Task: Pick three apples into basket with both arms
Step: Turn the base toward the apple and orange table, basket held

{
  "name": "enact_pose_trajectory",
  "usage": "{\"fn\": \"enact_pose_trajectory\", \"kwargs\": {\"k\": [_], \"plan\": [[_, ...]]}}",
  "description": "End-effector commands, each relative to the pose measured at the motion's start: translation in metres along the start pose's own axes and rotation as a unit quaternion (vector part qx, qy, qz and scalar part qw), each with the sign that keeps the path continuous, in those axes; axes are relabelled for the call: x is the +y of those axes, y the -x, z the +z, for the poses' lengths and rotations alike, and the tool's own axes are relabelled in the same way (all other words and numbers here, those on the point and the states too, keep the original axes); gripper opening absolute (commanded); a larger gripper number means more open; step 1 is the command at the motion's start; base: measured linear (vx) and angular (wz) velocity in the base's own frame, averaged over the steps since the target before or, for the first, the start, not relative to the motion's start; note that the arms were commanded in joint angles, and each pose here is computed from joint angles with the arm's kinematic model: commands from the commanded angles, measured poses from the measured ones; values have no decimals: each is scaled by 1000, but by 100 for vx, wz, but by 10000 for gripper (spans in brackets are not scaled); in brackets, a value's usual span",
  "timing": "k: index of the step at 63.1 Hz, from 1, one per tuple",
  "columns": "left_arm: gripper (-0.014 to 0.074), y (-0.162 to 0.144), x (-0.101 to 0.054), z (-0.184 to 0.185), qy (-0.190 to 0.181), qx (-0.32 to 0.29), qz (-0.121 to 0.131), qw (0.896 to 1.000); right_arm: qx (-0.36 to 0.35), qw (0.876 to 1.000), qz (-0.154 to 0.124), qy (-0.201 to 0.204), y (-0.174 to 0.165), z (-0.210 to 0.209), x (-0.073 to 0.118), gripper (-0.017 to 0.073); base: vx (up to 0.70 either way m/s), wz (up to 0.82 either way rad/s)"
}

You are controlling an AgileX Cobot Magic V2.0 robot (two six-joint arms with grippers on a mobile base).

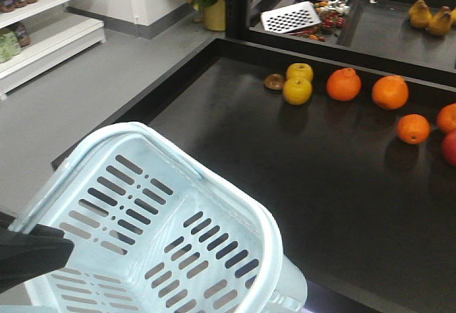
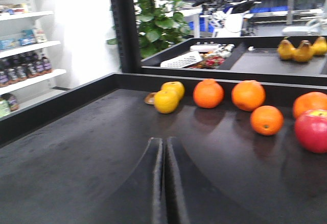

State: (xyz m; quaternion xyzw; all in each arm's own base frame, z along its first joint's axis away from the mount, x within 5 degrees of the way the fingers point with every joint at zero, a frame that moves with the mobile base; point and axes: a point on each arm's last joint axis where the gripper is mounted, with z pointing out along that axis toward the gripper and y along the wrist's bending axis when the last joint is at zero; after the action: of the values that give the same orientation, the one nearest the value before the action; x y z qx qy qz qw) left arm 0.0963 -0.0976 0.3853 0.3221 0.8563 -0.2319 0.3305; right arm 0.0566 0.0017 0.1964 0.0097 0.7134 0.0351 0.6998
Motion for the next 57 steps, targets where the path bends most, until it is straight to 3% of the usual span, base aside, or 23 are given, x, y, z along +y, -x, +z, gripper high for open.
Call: {"fn": "enact_pose_trajectory", "kwargs": {"k": [1,57], "plan": [[-6,13,-4,-9,-11,-59,-6,998,-37,999,-5,3,3,-1,1,-4,11,-27],[-6,13,-4,-9,-11,-59,-6,998,-37,999,-5,3,3,-1,1,-4,11,-29]]}}
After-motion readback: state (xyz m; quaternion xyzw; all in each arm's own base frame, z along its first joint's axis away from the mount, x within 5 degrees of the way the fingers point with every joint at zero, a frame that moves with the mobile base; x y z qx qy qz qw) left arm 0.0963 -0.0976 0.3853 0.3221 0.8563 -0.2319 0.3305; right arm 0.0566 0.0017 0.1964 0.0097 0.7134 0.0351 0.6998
